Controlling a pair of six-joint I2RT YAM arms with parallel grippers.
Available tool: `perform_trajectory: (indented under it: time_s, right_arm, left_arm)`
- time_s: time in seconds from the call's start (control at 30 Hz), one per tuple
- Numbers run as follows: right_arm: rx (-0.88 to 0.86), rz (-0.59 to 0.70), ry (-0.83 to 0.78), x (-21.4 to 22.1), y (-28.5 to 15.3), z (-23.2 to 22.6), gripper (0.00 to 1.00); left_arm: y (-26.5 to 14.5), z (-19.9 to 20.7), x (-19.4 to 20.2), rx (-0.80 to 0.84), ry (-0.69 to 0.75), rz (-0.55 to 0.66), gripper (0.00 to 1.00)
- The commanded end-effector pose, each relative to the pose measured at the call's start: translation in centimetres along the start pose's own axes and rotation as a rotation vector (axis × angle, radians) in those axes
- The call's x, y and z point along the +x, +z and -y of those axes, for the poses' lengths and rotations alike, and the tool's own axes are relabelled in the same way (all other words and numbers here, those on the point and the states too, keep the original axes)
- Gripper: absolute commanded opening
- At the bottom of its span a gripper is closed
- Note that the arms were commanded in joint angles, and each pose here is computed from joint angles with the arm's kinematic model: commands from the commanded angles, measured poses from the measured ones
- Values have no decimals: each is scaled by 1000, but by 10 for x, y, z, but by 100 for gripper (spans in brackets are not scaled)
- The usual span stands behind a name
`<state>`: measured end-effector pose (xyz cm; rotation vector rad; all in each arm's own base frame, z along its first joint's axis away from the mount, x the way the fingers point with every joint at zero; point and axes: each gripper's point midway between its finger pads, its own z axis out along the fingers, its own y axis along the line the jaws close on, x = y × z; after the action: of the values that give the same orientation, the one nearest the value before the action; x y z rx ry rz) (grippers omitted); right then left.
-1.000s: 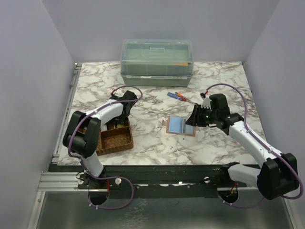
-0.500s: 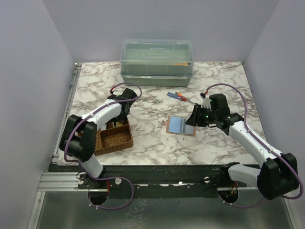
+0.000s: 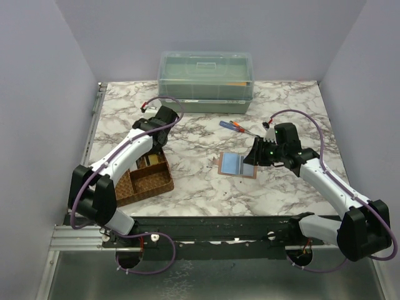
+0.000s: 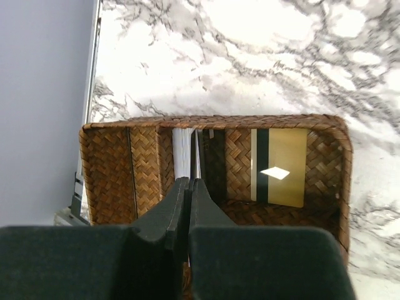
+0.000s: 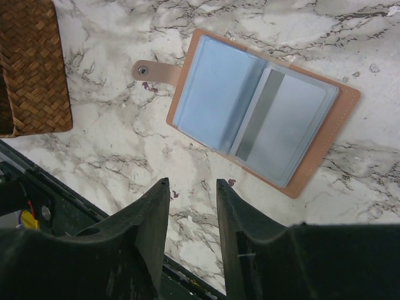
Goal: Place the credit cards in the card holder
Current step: Pick up the credit card from the storage box.
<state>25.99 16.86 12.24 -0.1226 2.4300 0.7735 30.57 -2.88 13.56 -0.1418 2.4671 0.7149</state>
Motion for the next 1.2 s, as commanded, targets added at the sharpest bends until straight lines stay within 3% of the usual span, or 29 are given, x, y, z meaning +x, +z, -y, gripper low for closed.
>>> perform_trajectory:
  time_s: [0.0, 0.17, 0.33, 0.57, 0.7, 0.9, 1.17]
  right_arm:
    - [3, -17, -6, 3, 2, 1, 39]
    - [-9, -23, 7, 3, 1, -3, 39]
    - [-84, -16, 19, 0, 1, -17, 40]
    - [-379, 41, 70, -19, -17, -75, 40]
    - [-547, 140, 117, -40, -40, -108, 41]
    - [-767, 229, 168, -53, -62, -137, 49]
    - [-837, 246, 185, -60, -66, -145, 52]
  left_arm:
    - [-34, -7, -26, 101, -96, 70, 0]
    - [-76, -1, -55, 306, -193, 141, 0]
    - [-145, 40, -88, 751, -236, 248, 0]
    - [-237, 89, -116, 1327, -259, 410, 0]
    - [-271, 99, -118, 1583, -378, 447, 0]
    - [-288, 105, -109, 1747, -554, 474, 0]
    - [-299, 121, -98, 1825, -653, 452, 0]
